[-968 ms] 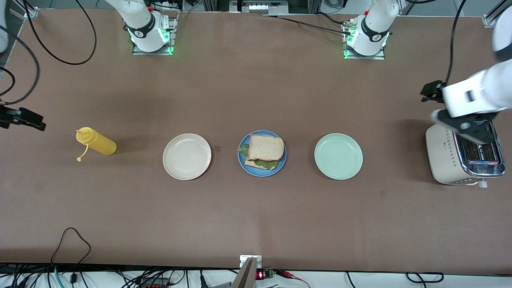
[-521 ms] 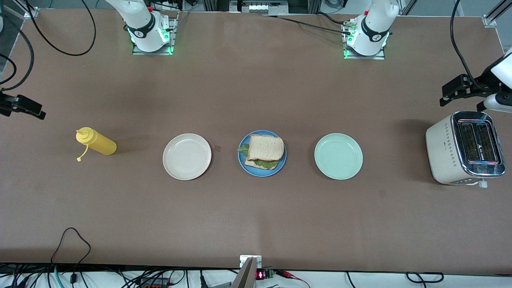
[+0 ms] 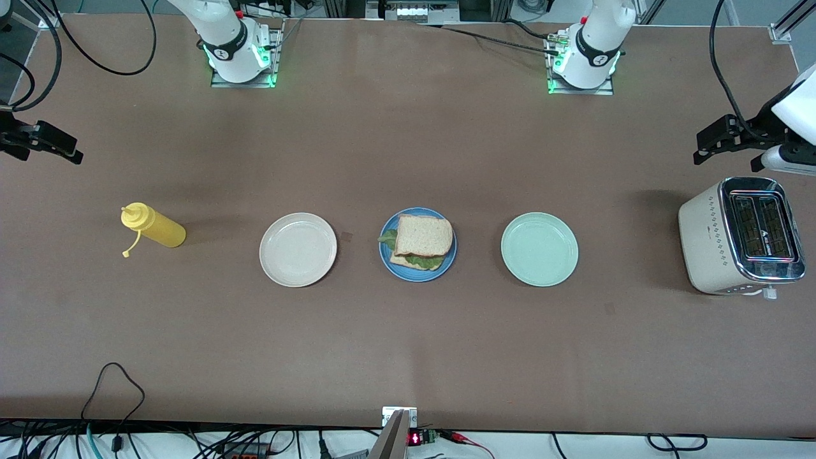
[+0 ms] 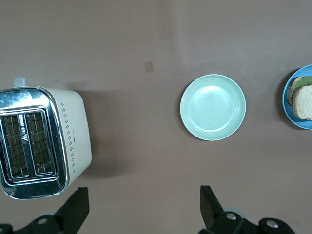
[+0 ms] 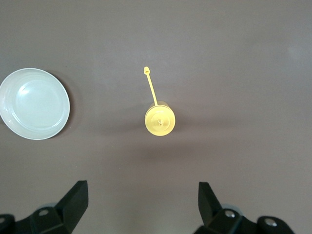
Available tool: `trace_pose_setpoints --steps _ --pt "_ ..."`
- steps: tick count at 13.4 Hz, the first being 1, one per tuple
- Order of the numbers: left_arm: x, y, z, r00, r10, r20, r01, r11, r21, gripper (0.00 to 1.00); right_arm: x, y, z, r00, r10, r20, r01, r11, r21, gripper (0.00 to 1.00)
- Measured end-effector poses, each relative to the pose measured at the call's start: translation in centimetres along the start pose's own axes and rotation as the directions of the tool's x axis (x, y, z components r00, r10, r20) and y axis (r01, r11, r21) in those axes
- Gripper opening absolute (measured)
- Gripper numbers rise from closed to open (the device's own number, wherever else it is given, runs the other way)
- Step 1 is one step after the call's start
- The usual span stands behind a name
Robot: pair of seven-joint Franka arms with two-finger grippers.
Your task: Make sandwich in blue plate with both arms
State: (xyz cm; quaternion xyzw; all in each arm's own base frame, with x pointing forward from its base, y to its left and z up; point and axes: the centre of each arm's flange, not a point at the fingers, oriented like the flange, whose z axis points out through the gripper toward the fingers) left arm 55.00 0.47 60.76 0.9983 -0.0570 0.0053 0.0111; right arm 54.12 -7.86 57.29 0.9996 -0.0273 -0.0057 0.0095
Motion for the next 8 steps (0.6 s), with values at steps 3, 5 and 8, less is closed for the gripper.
trace_pose_setpoints --steps 3,5,8 --pt "-0.04 0.0 0.02 1.0 -0.001 0.003 0.001 1.0 0.0 1.0 0.12 -0.33 0.29 1.0 -0.005 0.005 0.005 1.0 -0.001 1.0" --pt "-0.06 0.01 0.01 1.0 -0.001 0.004 0.001 1.0 -0.001 1.0 0.13 -0.37 0.31 1.0 -0.006 0.006 0.006 1.0 -0.001 1.0" --pt "-0.07 0.04 -0.02 1.0 -0.001 0.003 0.001 1.0 0.0 1.0 0.13 -0.37 0.32 1.0 -0.006 0.006 0.006 1.0 -0.001 1.0"
